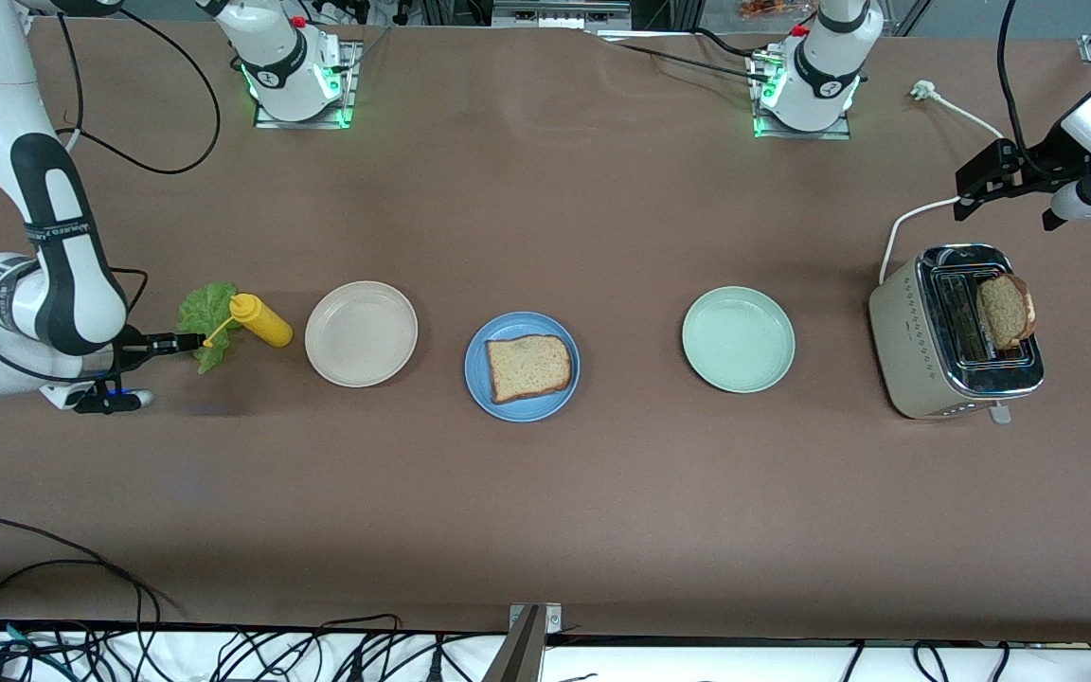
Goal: Make sandwich in blue plate with both arms
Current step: 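Grasp the green lettuce leaf with the right gripper, then carry the lettuce onto the bread on the blue plate with the right gripper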
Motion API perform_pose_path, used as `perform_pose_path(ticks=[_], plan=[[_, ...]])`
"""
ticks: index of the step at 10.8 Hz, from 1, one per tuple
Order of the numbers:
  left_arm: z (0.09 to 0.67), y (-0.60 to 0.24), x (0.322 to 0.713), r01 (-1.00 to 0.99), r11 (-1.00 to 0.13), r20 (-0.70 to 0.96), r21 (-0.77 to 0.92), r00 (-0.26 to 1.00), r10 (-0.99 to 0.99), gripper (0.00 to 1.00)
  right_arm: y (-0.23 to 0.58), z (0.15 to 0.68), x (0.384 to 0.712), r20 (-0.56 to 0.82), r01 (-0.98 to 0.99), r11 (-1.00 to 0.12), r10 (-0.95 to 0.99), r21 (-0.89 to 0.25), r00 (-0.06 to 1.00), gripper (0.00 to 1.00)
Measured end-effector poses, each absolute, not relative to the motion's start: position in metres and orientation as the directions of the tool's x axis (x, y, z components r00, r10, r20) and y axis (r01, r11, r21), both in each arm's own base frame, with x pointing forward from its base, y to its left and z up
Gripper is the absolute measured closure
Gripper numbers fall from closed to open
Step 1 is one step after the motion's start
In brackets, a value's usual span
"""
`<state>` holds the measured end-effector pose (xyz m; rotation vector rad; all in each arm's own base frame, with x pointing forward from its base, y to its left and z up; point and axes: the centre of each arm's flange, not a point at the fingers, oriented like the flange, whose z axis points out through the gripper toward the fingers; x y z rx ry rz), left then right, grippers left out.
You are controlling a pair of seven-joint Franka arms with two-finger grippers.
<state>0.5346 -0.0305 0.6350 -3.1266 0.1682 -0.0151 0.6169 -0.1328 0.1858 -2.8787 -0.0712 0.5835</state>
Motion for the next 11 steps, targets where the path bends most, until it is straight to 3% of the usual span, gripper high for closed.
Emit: perform_pose_path(ticks=[2,4,5,8,11], plan=[[0.641,-0.030,0.535,-0.101,-0.995,0.023,0.021,0.995,-0.100,0.00,-0.132,0.174,0.612,-0.399,0.002,-0.977,0.089,-0.212,0.913,0.58],[0.642,-0.017,0.536,-0.069,-0.995,0.029,0.068,0.997,-0.067,0.00,-0.132,0.171,0.612,-0.403,0.000,-0.977,0.089,-0.214,0.911,0.87],[0.642,-0.013,0.536,-0.060,-0.996,0.029,0.072,0.998,-0.058,0.00,-0.132,0.172,0.612,-0.403,0.001,-0.977,0.089,-0.214,0.911,0.96],[0.642,-0.013,0.536,-0.065,-0.995,0.028,0.072,0.998,-0.063,0.00,-0.134,0.186,0.619,-0.387,0.006,-0.977,0.089,-0.211,0.918,0.96],[0.642,-0.012,0.536,-0.073,-0.996,0.027,0.058,0.997,-0.071,0.00,-0.145,0.251,0.633,-0.443,-0.004,-0.972,0.104,-0.235,0.890,0.96]])
